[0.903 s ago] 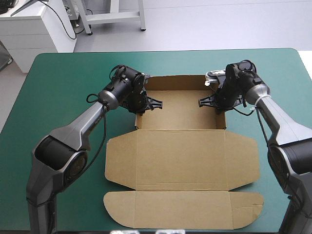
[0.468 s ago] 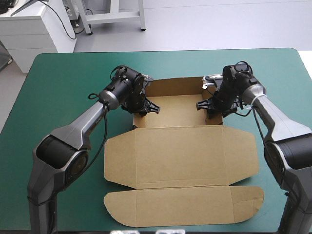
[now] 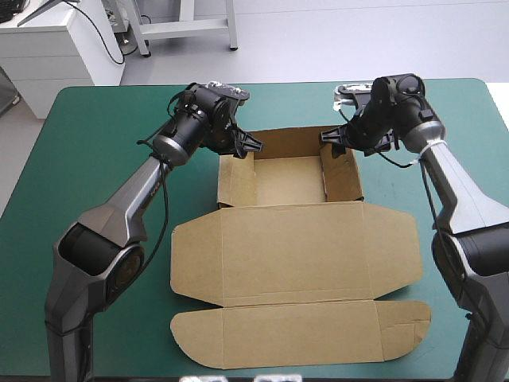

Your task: Fold the box

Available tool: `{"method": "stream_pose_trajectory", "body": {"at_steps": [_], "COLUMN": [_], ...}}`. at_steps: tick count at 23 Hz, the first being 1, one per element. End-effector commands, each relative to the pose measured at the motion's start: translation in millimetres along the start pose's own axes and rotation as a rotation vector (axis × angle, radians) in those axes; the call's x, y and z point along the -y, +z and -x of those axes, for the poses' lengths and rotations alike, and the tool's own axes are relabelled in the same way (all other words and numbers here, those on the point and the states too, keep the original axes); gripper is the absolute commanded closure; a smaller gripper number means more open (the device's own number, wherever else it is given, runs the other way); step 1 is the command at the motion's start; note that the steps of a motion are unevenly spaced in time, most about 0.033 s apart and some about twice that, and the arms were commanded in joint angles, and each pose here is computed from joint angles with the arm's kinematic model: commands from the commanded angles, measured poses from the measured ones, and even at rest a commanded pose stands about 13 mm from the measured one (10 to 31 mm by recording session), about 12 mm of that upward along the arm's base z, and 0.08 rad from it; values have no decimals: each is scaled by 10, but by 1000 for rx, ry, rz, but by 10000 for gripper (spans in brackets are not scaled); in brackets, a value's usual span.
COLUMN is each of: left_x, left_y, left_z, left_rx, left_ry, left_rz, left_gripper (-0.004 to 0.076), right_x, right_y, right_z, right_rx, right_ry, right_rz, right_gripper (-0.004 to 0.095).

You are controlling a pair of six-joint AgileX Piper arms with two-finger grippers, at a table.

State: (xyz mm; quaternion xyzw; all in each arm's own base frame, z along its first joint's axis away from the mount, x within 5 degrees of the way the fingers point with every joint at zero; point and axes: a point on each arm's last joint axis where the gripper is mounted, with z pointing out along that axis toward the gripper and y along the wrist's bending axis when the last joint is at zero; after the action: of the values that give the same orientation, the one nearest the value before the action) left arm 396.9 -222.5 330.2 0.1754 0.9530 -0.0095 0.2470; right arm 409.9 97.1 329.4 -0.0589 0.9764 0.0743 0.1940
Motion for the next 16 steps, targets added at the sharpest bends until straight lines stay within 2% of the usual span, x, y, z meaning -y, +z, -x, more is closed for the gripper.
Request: {"method": "stream_pose_trajectory", "body": {"at_steps": [1,2,3,5,6,8,13,16], "left_x": [-81,-81,-91,-110,-123,-145,-226,-313], "left_y": [-532,-589,-647,-763,-838,-1081,-1698,-1890], "left_z": [42,37,31,21,14,-20,-175,-486], "left_rx": [85,94,105,127,142,187,301,279], "left_ry": [-19,-10,-4,-3,-3,-9,-22,-17], "left_rz": [0,-4,-5,-8,-10,-32,-88,-72], "left_gripper": [246,282,358,622,727,722,731,731], "right_x": [56,64,73,59,42,20,37,44], "right_y": [-412,-436,-429,-434,-438,-404,-312,-262], "right_z": [35,28,18,-13,-46,-115,-203,-226], "right_rx": [95,99,95,86,77,49,3,-15], "right_ry": [19,21,23,29,25,20,19,14], "right_rz": [11,10,9,26,47,78,73,71], "right_gripper": [261,261,261,262,262,262,262,262]}}
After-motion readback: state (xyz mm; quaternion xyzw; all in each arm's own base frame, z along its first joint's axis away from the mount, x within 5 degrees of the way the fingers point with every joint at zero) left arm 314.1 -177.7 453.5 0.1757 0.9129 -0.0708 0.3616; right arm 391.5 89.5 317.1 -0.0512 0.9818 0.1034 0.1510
